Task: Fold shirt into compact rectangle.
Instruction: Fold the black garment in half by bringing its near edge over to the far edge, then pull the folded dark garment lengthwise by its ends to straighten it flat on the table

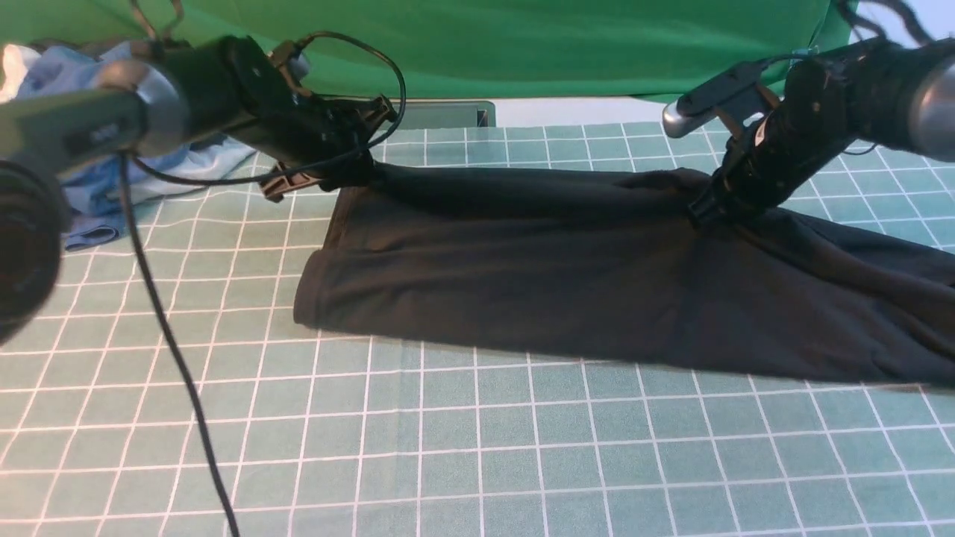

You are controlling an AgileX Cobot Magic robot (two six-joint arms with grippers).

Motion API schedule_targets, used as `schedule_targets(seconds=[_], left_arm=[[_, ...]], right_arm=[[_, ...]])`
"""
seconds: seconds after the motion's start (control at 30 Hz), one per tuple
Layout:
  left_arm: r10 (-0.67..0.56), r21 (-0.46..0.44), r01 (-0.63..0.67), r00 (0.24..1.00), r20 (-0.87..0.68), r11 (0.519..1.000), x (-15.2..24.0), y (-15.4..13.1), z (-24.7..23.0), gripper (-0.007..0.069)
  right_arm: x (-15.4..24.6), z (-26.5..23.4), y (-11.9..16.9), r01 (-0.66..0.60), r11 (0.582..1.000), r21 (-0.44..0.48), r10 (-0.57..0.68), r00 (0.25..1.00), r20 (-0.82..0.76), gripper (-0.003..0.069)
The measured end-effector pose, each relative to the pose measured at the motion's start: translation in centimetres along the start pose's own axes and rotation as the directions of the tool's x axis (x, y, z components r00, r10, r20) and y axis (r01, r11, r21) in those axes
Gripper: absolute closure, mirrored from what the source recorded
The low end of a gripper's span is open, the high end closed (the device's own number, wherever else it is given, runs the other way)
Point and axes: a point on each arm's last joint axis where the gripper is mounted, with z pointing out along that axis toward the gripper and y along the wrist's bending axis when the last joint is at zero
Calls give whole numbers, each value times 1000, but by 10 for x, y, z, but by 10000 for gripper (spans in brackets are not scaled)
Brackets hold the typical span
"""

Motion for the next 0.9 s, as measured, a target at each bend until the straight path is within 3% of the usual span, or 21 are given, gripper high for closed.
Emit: schedule_targets(seconds=[0.37,0.5,0.6,0.67,0.77,0.8,0.9], left_arm=[[-13,11,12,996,91,1000,-4,5,14,575],[-23,28,19,990,142,999,-9,4,13,488],[-37,38,31,985,169,999,-19,4,7,363],[-43,43,36,984,175,998,-28,4,-1,289],[-56,51,48,985,165,998,-51,5,-24,197],[-56,52,48,985,162,997,-52,5,-26,197],[-49,39,46,997,61,998,-67,5,-52,153]], right_arm=[[-2,20,-3,23,999,26,-25,997,74,505],[-6,19,-5,-19,999,32,15,993,115,393],[-11,15,-8,-48,998,37,42,987,157,281],[-16,8,-10,-58,997,41,50,983,176,250],[-31,-19,-18,-74,996,57,60,976,207,257],[-32,-21,-19,-75,996,58,61,976,209,260],[-49,-69,-30,-95,992,81,78,977,200,412]])
